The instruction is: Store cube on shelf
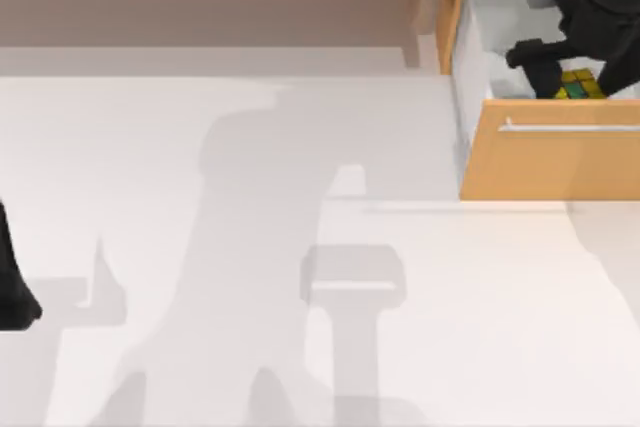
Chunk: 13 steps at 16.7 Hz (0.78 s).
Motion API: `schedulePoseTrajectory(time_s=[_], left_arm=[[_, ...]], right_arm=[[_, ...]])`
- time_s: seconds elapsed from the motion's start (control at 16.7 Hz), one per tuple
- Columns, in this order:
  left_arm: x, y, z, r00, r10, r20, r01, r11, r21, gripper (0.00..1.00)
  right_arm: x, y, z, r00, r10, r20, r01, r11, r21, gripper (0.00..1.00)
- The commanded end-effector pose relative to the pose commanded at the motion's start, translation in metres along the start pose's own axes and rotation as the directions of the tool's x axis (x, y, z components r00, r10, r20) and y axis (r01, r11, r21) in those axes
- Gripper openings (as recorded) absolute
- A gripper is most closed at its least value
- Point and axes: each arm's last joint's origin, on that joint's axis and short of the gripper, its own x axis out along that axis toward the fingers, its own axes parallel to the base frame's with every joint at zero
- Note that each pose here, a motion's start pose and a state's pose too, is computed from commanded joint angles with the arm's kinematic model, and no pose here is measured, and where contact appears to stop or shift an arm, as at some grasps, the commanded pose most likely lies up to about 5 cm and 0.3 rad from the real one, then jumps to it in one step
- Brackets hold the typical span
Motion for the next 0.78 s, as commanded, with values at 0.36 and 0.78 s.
schedulePoseTrajectory(time_s=[0.36,0.78], left_arm=[[0.000,0.000,0.000,1.000,0.000,0.000,0.000,1.000,0.000,1.00],[0.000,0.000,0.000,1.000,0.000,0.000,0.000,1.000,0.000,1.00]], right_arm=[[-0.027,0.002,-0.001,1.000,-0.003,-0.001,0.003,1.000,-0.017,0.00],[-0.025,0.000,0.004,1.000,0.016,0.015,-0.017,1.000,0.018,0.00]])
